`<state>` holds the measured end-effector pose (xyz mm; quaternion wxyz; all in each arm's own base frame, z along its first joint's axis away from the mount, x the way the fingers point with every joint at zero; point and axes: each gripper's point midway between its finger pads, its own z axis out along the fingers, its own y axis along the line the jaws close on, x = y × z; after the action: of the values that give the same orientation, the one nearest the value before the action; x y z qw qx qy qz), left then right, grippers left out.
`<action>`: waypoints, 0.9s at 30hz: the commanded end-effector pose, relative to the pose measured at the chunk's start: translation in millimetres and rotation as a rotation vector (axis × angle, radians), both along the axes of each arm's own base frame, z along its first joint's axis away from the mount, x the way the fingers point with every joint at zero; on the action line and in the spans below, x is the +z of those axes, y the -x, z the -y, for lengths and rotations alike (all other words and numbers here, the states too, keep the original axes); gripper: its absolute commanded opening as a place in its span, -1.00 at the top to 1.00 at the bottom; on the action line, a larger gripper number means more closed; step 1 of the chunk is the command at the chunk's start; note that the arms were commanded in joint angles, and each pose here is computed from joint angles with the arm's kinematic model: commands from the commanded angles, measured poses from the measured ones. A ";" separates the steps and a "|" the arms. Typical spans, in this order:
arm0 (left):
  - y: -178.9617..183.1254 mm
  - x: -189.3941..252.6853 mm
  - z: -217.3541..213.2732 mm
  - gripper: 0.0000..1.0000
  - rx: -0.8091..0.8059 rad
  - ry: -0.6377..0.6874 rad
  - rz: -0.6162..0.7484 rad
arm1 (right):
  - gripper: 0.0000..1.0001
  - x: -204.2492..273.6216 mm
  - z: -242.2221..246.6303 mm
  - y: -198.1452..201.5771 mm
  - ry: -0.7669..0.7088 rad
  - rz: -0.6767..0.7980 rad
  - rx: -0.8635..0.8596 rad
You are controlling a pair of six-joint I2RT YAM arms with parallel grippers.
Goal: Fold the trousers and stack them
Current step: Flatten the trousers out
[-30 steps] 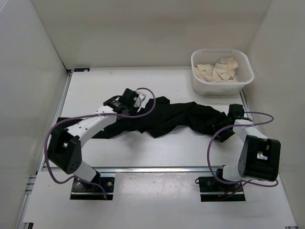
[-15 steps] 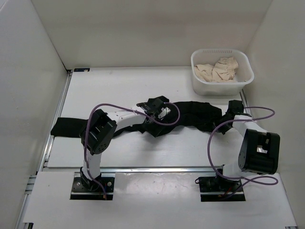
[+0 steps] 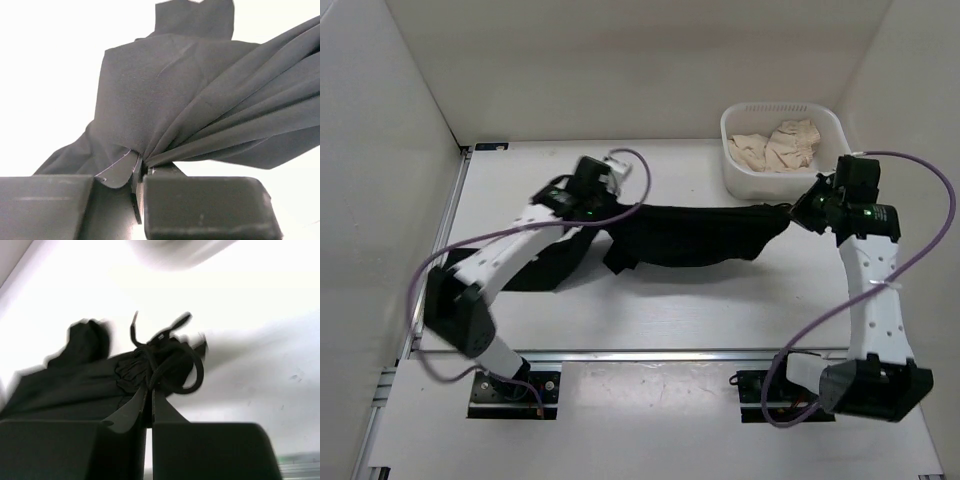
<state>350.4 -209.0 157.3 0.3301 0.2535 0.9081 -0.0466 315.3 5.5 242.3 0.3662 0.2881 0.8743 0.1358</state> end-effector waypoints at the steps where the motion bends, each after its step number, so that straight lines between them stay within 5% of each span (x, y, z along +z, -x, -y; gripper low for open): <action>1: 44.0 74.9 -83.3 0.72 0.152 -0.058 0.100 | 1.00 26.9 21.4 56.8 0.164 -0.070 0.020; 5: 82.1 75.3 -97.1 0.66 0.123 -0.066 0.011 | 1.00 29.3 -3.6 76.8 0.053 -0.077 0.083; 9: 83.8 49.0 -87.0 0.50 0.089 -0.071 -0.111 | 1.00 10.5 -31.0 55.6 -0.100 -0.070 0.139; 14: 7.9 7.2 -77.5 -0.07 0.161 -0.078 -0.234 | 1.00 5.5 -43.6 3.1 -0.056 -0.085 0.168; 16: -55.6 41.9 -94.3 -0.20 0.262 -0.050 -0.105 | 0.99 -8.7 -56.5 -21.3 -0.017 -0.141 0.219; 19: -94.6 62.9 -109.6 -0.35 0.326 -0.052 -0.068 | 0.99 -20.3 -59.7 -46.0 0.000 -0.202 0.240; 21: -79.8 73.6 -116.9 -0.41 0.331 -0.044 -0.067 | 0.99 -39.7 -54.6 -40.1 0.003 -0.247 0.225; 27: 46.4 -24.5 -154.4 -0.62 0.331 -0.234 -0.302 | 0.99 -60.9 -17.1 -3.2 0.036 -0.268 0.127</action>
<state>357.8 -67.6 150.1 0.2052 0.1119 0.9711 0.0481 330.4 47.3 168.0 0.2031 0.2292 0.9433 0.1281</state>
